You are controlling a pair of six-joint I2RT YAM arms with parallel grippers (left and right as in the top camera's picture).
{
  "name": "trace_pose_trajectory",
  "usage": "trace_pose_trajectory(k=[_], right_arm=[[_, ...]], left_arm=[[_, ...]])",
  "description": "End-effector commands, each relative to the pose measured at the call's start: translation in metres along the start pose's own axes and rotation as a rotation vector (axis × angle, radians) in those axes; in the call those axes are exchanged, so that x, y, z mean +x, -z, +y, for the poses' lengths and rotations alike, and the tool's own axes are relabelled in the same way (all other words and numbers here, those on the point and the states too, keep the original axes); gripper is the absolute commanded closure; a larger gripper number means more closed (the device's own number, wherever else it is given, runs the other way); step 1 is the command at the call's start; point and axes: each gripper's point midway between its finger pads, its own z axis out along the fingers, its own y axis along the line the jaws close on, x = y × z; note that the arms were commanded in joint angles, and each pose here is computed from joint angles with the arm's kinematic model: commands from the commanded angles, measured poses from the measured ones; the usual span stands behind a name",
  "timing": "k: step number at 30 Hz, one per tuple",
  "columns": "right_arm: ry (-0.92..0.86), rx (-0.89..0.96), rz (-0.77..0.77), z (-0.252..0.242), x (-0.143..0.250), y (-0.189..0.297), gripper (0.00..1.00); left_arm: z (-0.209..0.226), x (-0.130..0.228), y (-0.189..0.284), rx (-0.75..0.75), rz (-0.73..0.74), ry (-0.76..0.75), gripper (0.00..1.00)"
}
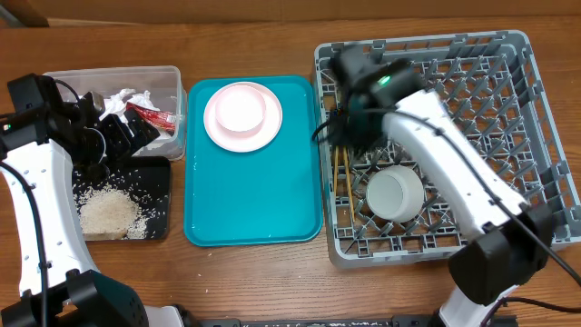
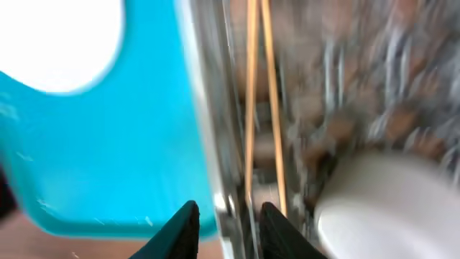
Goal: Sort waste into correct bins and load items into the dishwasher
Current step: 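Lift the right gripper out of the rack and move it over the pink bowl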
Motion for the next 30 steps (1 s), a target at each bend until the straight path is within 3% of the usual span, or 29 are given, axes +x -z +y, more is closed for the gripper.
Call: trace_pose_trajectory(k=[1,6,11,20,30], right_arm=[[0.175,-0.109,-0.172,0.031,-0.035,0.037,0.7],[0.367,-0.28,-0.369,0.094,-0.063,0.05,0.7],[0.545,-0.365,-0.494,0.157,-0.064,0.037,0.66],[0.789,-0.356,-0.42,0.215,-0.031,-0.07,0.65],[0.905,-0.321,-0.356,0.227,-0.014,-0.165,0.52]], left_arm=[[-0.008,-0.004,0.01,0.009,-0.033,-0.033,0.0],[-0.008,-0.004,0.01,0.009,-0.033,-0.033,0.0],[-0.008,-0.004,0.01,0.009,-0.033,-0.033,0.0],[-0.008,-0.004,0.01,0.009,-0.033,-0.033,0.0],[-0.008,-0.004,0.01,0.009,-0.033,-0.033,0.0]])
